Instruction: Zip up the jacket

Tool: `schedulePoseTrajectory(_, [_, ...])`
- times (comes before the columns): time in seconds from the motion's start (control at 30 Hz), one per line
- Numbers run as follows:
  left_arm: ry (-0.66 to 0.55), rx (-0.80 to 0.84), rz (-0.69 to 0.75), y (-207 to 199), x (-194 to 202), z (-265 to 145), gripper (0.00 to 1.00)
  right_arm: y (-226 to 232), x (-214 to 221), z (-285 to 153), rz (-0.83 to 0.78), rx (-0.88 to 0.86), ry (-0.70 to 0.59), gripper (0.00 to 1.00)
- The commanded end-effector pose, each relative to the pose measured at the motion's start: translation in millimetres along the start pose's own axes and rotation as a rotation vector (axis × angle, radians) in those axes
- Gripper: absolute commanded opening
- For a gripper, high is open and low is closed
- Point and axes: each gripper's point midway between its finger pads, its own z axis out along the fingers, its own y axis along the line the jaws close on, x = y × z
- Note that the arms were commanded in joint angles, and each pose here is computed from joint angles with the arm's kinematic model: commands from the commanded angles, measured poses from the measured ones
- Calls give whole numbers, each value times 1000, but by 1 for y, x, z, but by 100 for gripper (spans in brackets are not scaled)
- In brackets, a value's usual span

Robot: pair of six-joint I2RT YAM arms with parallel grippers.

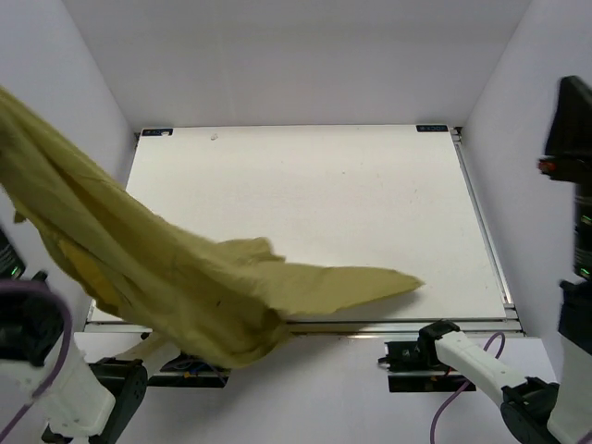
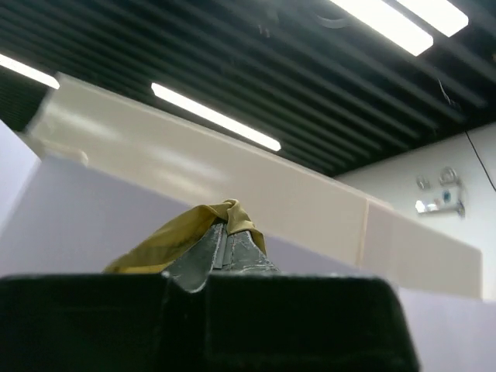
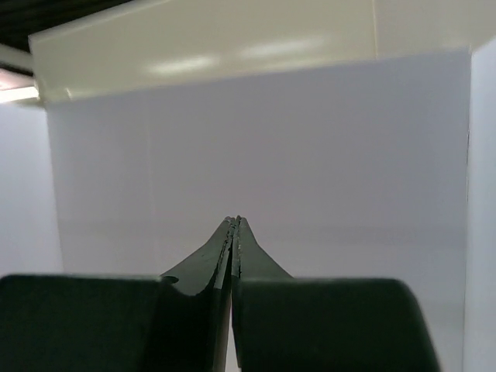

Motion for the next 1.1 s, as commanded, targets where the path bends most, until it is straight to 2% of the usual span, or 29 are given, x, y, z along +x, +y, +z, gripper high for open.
schedulePoseTrajectory(0.0, [357,-44,-44,50,176,12,0,-7,140,6,-20,44,331,0])
schedulePoseTrajectory(0.03, [420,-51,-89,60,218,11,0,-5,173,2,-12,38,400,0])
schedulePoseTrajectory(0.07, [534,-30,-119,69,269,-4,0,-3,204,-4,-10,25,463,0])
schedulePoseTrajectory(0.1, [588,-31,-147,76,299,-10,0,2,259,-20,21,15,581,0])
schedulePoseTrajectory(0.13, [672,-52,-190,94,354,-18,0,4,292,-28,42,14,653,0])
schedulePoseTrajectory(0.2, [780,-49,-239,105,414,-33,0,8,339,-48,71,2,760,0])
schedulePoseTrajectory(0.23, [823,-51,-250,107,443,-39,0,13,374,-71,103,-4,848,0])
schedulePoseTrajectory(0.27, [892,-84,-250,123,493,-50,0,16,394,-80,111,-22,881,0])
schedulePoseTrajectory(0.33, [970,-95,-235,128,545,-69,0,35,436,-114,134,-157,985,0])
schedulePoseTrajectory(0.37, [1005,-120,-230,139,582,-77,0,44,447,-125,144,-226,1013,13])
schedulePoseTrajectory(0.43, [1051,-154,-228,151,616,-91,0,69,483,-163,187,-385,1113,39])
schedulePoseTrajectory(0.47, [1082,-182,-227,163,642,-106,0,77,493,-176,188,-428,1155,62])
schedulePoseTrajectory(0.5, [1063,-200,-213,170,646,-103,0,90,502,-190,198,-466,1200,78])
schedulePoseTrajectory(0.53, [1053,-207,-206,173,652,-104,0,91,522,-208,159,-490,1268,89])
schedulePoseTrajectory(0.63, [1049,-252,-161,191,665,-116,0,102,547,-235,125,-526,1386,89])
schedulePoseTrajectory(0.77, [1045,-292,-115,205,671,-122,0,130,560,-265,47,-680,1422,89])
schedulePoseTrajectory(0.87, [1032,-334,-80,217,672,-124,0,153,570,-285,58,-754,1464,89])
schedulePoseTrajectory(0.97, [1028,-372,-59,226,673,-128,0,172,581,-308,89,-778,1544,89])
schedulePoseTrajectory(1.07, [1026,-430,-35,239,680,-139,0,174,599,-324,15,-712,1604,89])
